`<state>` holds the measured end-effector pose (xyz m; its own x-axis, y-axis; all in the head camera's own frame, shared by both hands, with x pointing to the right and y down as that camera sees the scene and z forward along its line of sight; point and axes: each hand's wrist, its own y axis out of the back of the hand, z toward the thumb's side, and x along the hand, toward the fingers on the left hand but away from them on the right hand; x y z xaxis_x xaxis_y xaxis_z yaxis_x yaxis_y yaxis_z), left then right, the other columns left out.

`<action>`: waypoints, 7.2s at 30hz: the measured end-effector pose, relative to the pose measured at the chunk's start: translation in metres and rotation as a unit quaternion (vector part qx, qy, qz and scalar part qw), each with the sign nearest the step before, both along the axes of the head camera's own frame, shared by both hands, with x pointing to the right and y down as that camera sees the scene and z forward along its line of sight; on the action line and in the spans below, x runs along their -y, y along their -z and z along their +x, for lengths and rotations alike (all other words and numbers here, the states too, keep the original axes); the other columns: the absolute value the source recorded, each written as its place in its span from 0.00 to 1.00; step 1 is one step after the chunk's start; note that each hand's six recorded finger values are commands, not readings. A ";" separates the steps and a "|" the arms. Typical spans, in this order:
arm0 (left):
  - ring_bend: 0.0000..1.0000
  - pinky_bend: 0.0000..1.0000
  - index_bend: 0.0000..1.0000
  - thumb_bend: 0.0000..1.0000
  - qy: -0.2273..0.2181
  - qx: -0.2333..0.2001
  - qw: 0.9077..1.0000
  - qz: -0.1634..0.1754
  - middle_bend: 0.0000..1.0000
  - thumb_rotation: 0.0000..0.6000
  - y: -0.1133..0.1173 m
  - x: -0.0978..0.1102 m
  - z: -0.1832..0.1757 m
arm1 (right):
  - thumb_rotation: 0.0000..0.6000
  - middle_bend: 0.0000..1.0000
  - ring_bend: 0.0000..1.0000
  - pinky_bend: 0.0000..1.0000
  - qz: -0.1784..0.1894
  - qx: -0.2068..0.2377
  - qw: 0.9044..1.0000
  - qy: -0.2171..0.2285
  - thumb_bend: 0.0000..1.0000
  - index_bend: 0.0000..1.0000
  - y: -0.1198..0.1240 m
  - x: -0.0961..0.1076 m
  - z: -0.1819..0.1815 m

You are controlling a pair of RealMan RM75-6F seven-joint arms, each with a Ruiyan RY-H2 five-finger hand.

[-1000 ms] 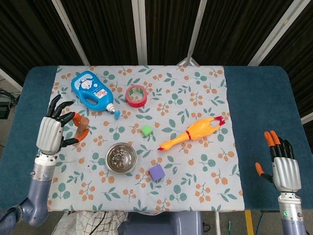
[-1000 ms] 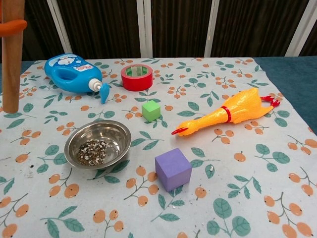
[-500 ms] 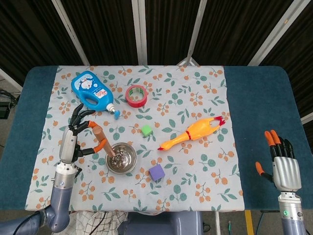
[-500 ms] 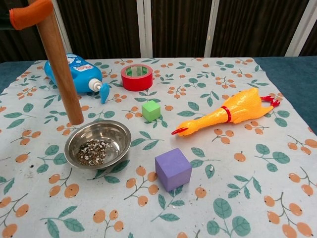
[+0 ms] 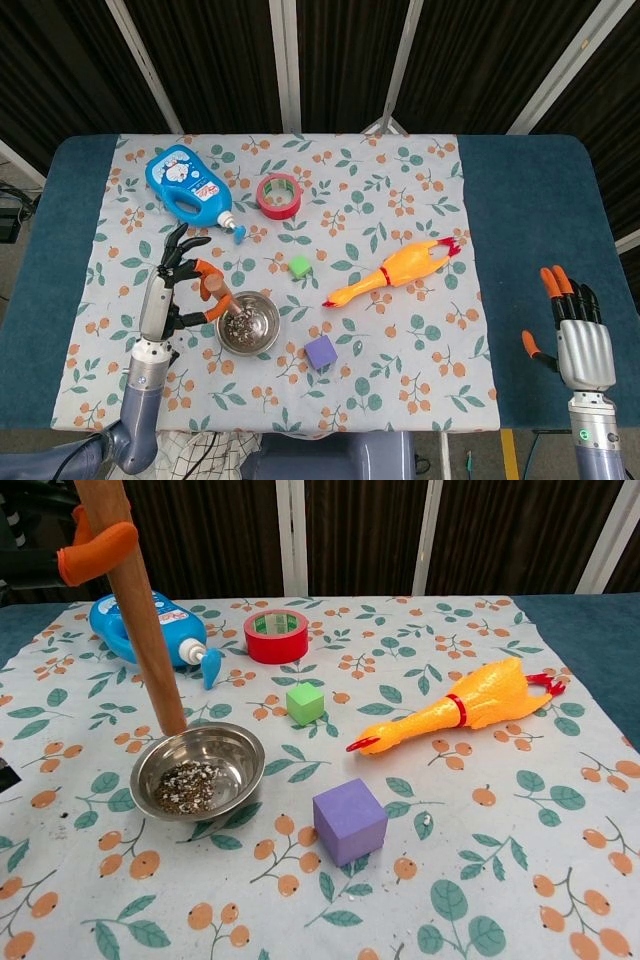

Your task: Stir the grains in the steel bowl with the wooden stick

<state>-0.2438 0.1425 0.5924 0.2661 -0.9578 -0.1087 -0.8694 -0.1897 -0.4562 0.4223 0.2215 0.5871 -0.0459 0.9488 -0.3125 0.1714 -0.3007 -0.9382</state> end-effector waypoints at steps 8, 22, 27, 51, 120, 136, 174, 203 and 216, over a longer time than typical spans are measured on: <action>0.22 0.00 0.64 0.82 -0.010 -0.001 1.000 0.004 0.77 1.00 -0.007 -0.002 0.007 | 1.00 0.00 0.00 0.00 0.000 0.000 1.000 0.002 0.35 0.00 0.000 0.000 0.000; 0.23 0.00 0.64 0.82 -0.018 -0.009 1.000 -0.002 0.77 1.00 -0.010 -0.010 0.013 | 1.00 0.00 0.00 0.00 0.001 -0.001 1.000 0.002 0.35 0.00 0.000 0.000 0.000; 0.23 0.00 0.64 0.82 -0.018 -0.011 1.000 -0.011 0.77 1.00 -0.014 -0.016 0.013 | 1.00 0.00 0.00 0.00 0.000 -0.001 1.000 0.001 0.35 0.00 0.000 0.000 0.000; 0.23 0.00 0.64 0.82 -0.003 -0.001 0.998 -0.055 0.77 1.00 -0.044 -0.028 0.003 | 1.00 0.00 0.00 0.00 -0.002 0.000 1.000 0.001 0.35 0.00 -0.001 0.000 0.000; 0.23 0.00 0.64 0.82 0.008 -0.006 0.996 -0.092 0.78 1.00 -0.056 -0.041 0.004 | 1.00 0.00 0.00 0.00 -0.001 0.000 1.000 -0.001 0.35 0.00 0.000 0.000 0.000; 0.23 0.00 0.64 0.82 0.007 -0.027 0.999 -0.045 0.78 1.00 -0.019 -0.018 0.005 | 1.00 0.00 0.00 0.00 -0.001 0.001 1.000 -0.003 0.35 0.00 0.000 0.000 0.001; 0.25 0.00 0.65 0.82 -0.001 0.376 0.926 0.006 0.79 1.00 0.001 0.041 -0.169 | 1.00 0.00 0.00 0.00 -0.005 0.000 1.000 -0.005 0.35 0.00 -0.001 -0.001 0.000; 0.25 0.00 0.59 0.67 -0.024 0.448 0.893 -0.044 0.69 1.00 -0.025 0.024 -0.199 | 1.00 0.00 0.00 0.00 -0.007 0.003 1.000 -0.013 0.35 0.00 -0.001 -0.002 0.002; 0.10 0.00 0.28 0.42 -0.032 0.408 0.908 -0.090 0.28 1.00 -0.037 0.013 -0.172 | 1.00 0.00 0.00 0.00 -0.009 0.006 1.000 -0.014 0.35 0.00 0.000 -0.002 0.002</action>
